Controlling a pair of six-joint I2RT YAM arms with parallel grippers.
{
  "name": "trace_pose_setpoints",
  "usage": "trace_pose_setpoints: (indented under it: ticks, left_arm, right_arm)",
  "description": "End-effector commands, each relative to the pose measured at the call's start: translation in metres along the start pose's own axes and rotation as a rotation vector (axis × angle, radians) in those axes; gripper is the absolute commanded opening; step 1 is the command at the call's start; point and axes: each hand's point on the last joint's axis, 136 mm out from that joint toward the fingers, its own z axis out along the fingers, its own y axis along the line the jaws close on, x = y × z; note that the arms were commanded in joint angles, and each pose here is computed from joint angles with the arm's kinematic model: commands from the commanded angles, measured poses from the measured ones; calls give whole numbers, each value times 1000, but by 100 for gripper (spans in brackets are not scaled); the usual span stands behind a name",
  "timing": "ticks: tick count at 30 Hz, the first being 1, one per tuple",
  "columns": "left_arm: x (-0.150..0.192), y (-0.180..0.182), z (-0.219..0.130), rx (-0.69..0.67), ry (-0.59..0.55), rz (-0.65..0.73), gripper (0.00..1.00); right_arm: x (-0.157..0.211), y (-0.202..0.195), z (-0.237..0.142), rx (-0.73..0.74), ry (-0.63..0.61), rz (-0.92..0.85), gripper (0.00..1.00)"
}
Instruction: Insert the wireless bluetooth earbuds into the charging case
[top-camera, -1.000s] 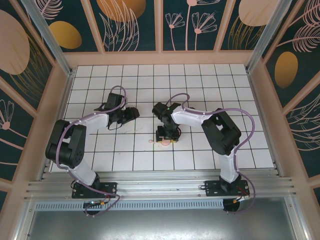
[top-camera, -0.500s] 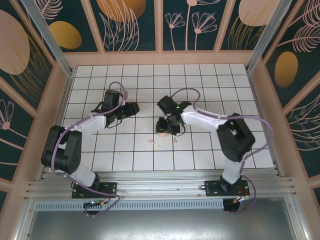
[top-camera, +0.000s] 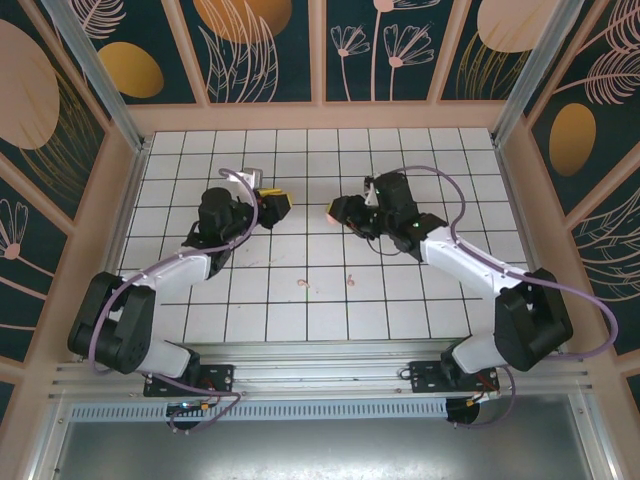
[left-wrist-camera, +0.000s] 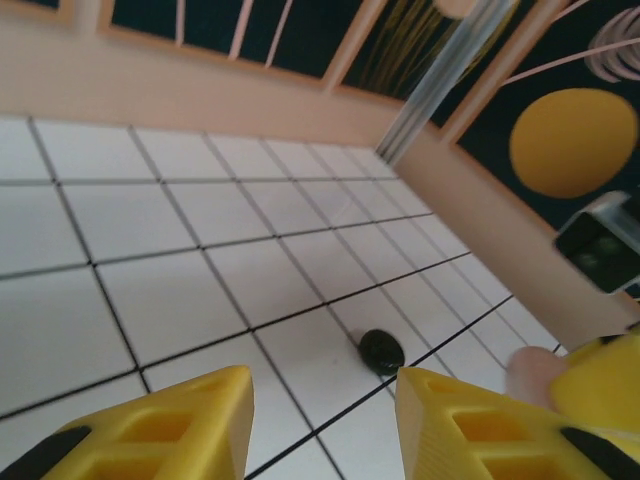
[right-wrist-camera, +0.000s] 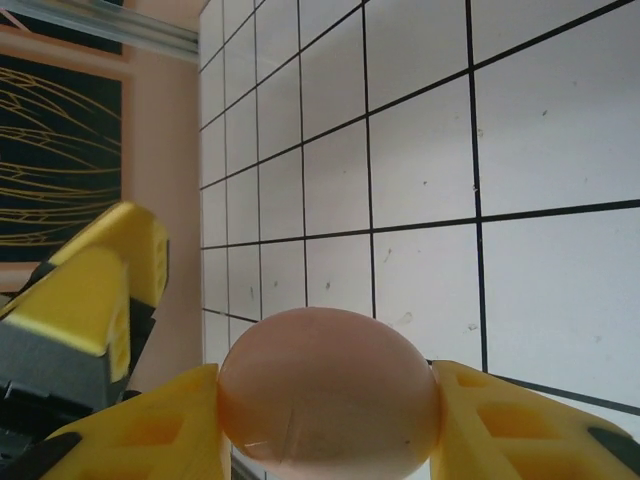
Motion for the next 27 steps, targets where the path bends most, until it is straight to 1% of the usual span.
trace_pose_setpoints:
  ticks: [1, 3, 6, 14, 20, 27]
  left_arm:
    - [-36, -38, -16, 133, -200, 172, 42]
    - [-36, -50, -23, 170, -244, 225, 43]
    - [-33, -64, -30, 213, -281, 289, 45]
    - [-17, -90, -27, 308, -268, 429, 47]
    - [-15, -104, -20, 345, -265, 458, 48]
    - [-9, -126, -13, 415, -244, 503, 49]
  right_arm:
    - [-21, 35, -25, -202, -86, 27, 42]
    - [-26, 37, -34, -255, -110, 46, 42]
    - [-32, 42, -44, -318, -131, 65, 42]
    - [-32, 65, -57, -448, -124, 71, 42]
    - [-16, 72, -52, -474, -72, 57, 41]
    - [-4, 74, -44, -482, -46, 61, 42]
